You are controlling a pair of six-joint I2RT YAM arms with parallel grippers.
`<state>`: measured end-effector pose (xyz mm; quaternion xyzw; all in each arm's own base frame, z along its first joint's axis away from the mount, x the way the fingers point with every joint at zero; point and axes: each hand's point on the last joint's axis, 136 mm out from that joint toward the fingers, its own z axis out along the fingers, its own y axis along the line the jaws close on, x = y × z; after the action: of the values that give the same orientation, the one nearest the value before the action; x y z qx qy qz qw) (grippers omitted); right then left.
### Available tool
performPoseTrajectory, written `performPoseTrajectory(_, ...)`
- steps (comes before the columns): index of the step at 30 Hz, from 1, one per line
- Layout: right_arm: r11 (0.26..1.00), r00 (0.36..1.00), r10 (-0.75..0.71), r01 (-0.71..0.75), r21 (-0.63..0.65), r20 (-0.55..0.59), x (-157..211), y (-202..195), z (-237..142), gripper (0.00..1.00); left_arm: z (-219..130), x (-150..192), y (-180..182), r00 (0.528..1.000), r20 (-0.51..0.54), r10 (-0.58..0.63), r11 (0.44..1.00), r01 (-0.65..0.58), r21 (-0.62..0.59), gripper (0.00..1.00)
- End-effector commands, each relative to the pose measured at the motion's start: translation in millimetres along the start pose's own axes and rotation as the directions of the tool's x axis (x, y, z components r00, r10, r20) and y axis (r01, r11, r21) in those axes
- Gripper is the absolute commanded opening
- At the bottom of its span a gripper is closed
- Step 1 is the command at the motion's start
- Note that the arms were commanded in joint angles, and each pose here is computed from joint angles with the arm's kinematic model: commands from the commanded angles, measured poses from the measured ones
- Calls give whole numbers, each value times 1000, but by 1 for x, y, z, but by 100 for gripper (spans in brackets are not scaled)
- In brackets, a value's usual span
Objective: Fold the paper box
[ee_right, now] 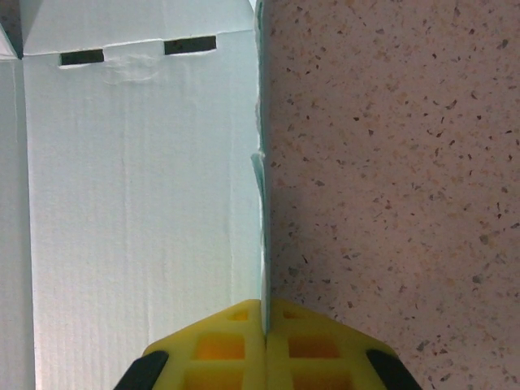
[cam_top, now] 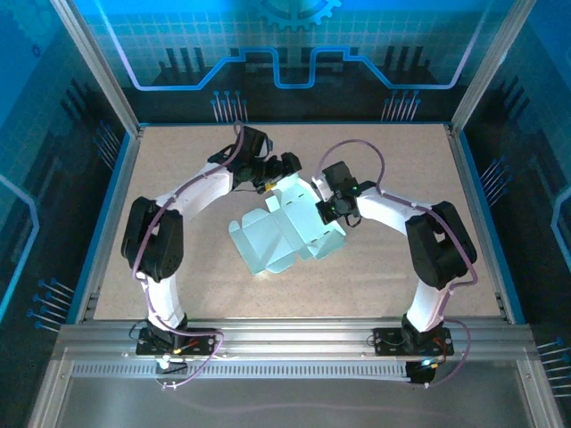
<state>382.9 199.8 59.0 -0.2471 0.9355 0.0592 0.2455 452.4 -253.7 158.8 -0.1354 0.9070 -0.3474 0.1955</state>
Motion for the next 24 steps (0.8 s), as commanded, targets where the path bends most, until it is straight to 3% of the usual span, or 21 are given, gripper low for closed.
performPoseTrajectory(1, 999, 998, -33, 34, -3, 54, -12, 4, -12, 0, 14, 6, 6, 997, -76, 20, 998, -24, -52, 89)
performPoseTrajectory(11, 998, 996, -27, 32, -58, 81, -12, 15, -11, 0, 47, -22, -11, 991, -116, 63, 997, -68, -41, 83)
performPoseTrajectory(24, 997, 996, -26, 32, -77, 81, -15, 18, -7, 0, 71, -12, -14, 967, -237, 89, 996, -88, 14, 68)
